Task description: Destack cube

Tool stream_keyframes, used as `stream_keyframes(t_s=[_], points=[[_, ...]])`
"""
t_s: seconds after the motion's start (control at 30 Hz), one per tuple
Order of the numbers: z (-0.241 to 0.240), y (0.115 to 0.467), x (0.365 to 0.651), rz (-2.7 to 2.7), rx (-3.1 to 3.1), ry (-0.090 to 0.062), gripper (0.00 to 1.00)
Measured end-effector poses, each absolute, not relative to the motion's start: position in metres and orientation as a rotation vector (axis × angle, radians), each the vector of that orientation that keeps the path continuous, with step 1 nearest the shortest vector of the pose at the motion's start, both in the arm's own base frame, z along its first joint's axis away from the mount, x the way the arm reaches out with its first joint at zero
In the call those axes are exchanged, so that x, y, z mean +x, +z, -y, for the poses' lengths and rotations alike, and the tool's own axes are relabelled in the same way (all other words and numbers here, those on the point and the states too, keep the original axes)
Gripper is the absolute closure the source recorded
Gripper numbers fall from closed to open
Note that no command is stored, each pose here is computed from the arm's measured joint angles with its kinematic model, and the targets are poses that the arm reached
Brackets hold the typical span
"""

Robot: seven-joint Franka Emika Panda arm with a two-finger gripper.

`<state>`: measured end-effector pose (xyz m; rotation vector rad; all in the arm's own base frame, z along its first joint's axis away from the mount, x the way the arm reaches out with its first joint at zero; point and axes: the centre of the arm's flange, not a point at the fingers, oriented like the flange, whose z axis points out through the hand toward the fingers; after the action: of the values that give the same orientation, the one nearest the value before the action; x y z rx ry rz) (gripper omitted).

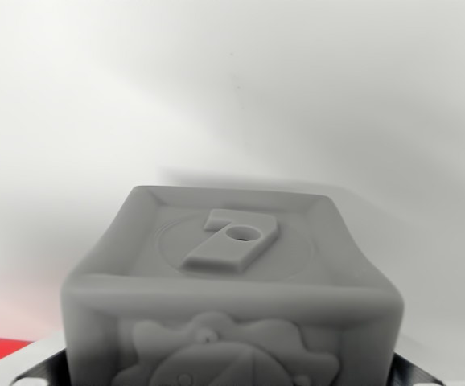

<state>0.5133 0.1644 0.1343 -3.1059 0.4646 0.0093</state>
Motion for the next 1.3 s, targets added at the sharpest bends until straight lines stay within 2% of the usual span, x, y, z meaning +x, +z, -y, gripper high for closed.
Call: stream_keyframes(t_s=[0.67, 0.7, 1.3], points=[[-0.164, 0.116, 0.513, -0.464, -3.107, 0.009, 1.00], [-0.164, 0.116, 0.513, -0.464, -3.107, 0.009, 0.00], [-0.164, 0.116, 0.513, -0.464, -3.107, 0.007, 0.00]])
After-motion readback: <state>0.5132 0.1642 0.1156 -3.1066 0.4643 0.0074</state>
